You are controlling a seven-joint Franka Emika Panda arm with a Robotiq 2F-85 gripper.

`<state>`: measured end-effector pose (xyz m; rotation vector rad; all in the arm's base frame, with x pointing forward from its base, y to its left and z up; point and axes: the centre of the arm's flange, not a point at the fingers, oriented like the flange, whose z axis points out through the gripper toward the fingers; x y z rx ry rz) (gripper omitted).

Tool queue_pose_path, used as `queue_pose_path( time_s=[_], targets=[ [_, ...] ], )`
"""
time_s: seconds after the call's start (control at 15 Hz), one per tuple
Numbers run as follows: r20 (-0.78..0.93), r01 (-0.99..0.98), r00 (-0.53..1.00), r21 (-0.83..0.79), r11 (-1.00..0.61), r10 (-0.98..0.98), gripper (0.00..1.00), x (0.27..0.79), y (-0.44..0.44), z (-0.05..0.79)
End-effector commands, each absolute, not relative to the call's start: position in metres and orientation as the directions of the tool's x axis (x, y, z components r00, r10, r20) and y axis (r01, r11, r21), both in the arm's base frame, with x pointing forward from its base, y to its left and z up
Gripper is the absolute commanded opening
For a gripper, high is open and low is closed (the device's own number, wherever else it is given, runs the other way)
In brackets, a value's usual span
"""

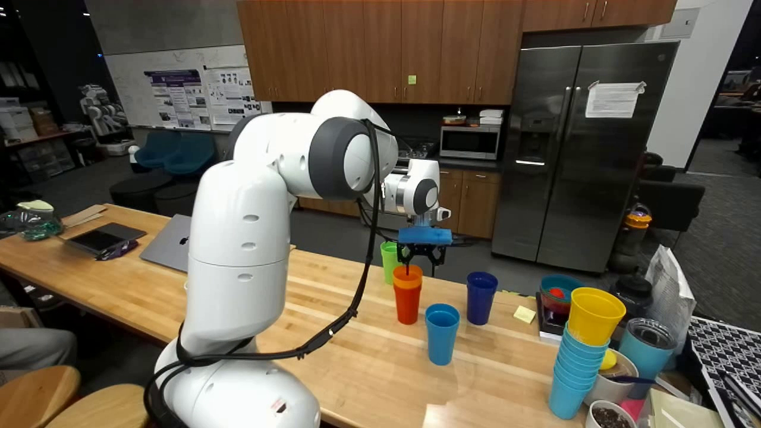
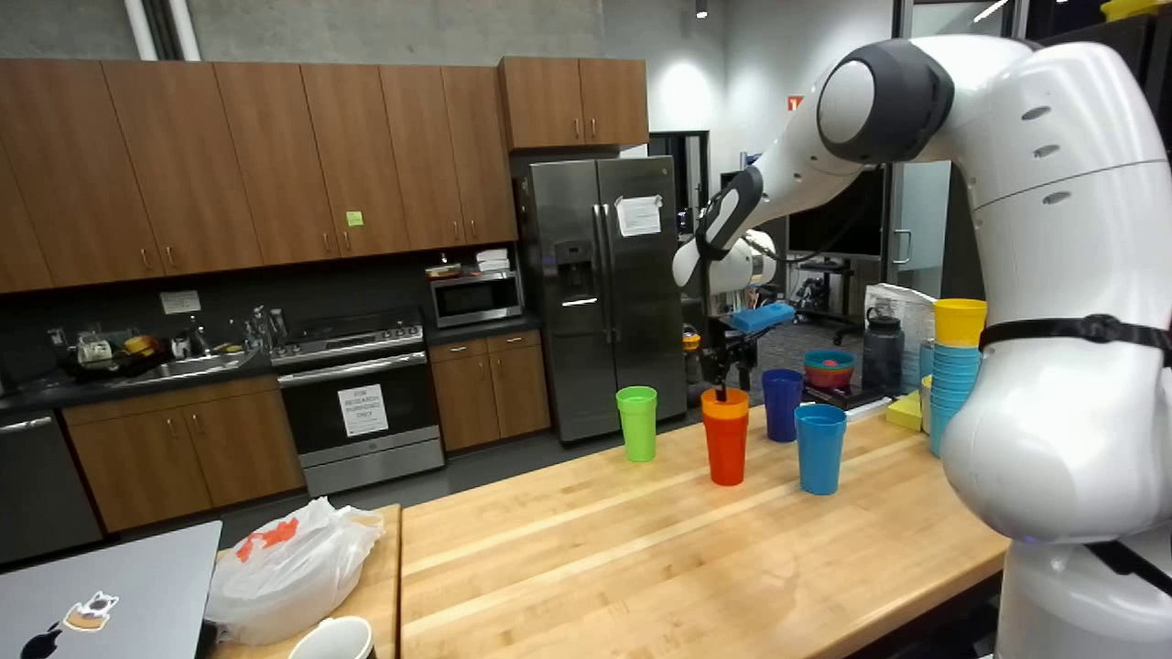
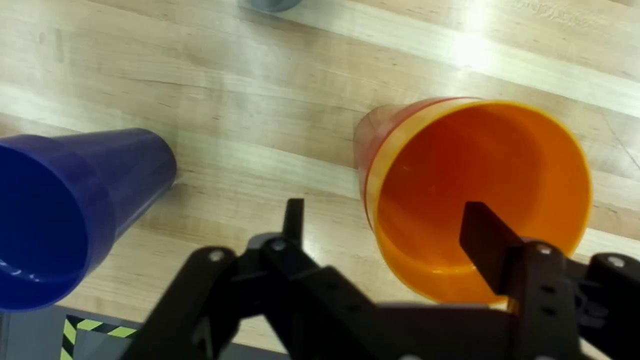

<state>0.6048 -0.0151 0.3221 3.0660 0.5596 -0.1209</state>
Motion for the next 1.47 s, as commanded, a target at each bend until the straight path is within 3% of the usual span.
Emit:
queue_pose_path(
  time_s=[0.0,0.4,1.4],
  targets=[
    [-0.083,0.361,0.930,0.010,-0.932,0.359,0.45,0.606,-0.017,0.328],
    [-0.071,0.360,0.931,0.018,-0.933,0.358,0.00,0.603,-0.020,0.337],
    [0.003,0.349,0.937,0.062,-0.935,0.350,0.01,0.585,-0.025,0.387]
  ],
)
